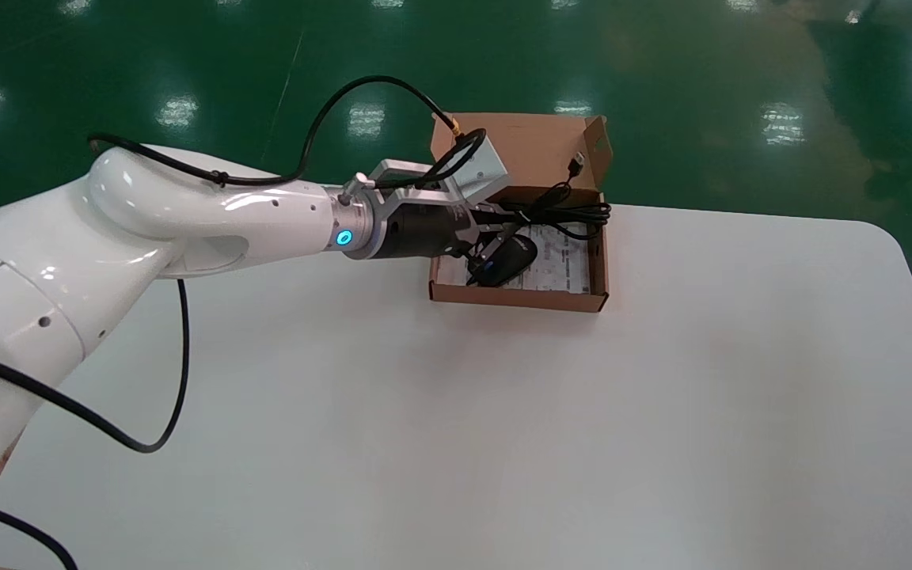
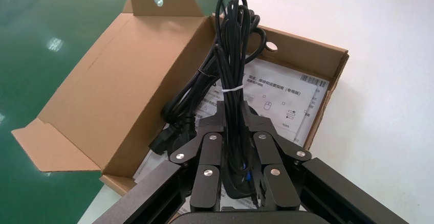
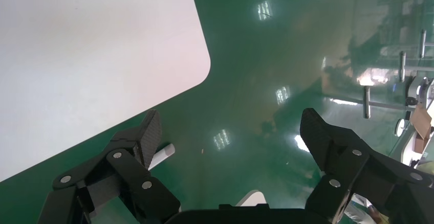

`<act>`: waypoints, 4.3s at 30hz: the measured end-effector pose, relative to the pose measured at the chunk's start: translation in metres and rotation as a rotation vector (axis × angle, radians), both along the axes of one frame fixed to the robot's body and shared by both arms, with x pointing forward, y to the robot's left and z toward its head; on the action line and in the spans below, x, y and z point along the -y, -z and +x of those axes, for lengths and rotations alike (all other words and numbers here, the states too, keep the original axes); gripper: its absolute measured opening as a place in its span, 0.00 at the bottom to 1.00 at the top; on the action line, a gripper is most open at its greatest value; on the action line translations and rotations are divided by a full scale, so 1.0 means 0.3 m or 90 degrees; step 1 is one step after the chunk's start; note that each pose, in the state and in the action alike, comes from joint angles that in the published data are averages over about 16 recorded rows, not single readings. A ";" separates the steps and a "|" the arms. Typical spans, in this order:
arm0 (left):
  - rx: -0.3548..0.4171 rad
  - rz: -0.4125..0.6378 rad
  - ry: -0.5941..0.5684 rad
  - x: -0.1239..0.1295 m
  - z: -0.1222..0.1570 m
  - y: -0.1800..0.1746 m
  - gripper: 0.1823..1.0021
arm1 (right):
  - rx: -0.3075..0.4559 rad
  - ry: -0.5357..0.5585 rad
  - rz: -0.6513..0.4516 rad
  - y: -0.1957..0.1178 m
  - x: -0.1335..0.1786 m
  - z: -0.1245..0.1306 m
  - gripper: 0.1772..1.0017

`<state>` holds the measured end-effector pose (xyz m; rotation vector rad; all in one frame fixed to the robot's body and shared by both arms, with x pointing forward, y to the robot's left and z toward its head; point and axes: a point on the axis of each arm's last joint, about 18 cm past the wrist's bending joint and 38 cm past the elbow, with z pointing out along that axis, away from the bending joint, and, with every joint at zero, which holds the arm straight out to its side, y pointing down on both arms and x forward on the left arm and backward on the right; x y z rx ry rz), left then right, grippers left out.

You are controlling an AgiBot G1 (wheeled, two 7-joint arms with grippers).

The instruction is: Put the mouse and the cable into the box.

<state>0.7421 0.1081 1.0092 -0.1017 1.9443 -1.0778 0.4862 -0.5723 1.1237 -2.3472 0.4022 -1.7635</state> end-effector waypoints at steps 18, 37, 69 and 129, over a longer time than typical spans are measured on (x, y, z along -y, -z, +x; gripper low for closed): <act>-0.059 -0.071 0.058 -0.042 -0.062 0.061 0.32 | -0.012 -0.091 0.029 0.038 -0.125 0.068 1.00; -0.129 -0.224 0.200 -0.229 -0.286 0.106 0.82 | -0.058 -0.346 0.157 0.192 -0.483 0.157 1.00; -0.070 -0.221 0.370 -0.614 -0.830 0.058 1.00 | -0.168 -0.725 0.470 0.424 -0.881 -0.006 1.00; -0.064 -0.201 0.382 -0.640 -0.890 0.057 1.00 | -0.177 -0.758 0.507 0.439 -0.901 -0.037 1.00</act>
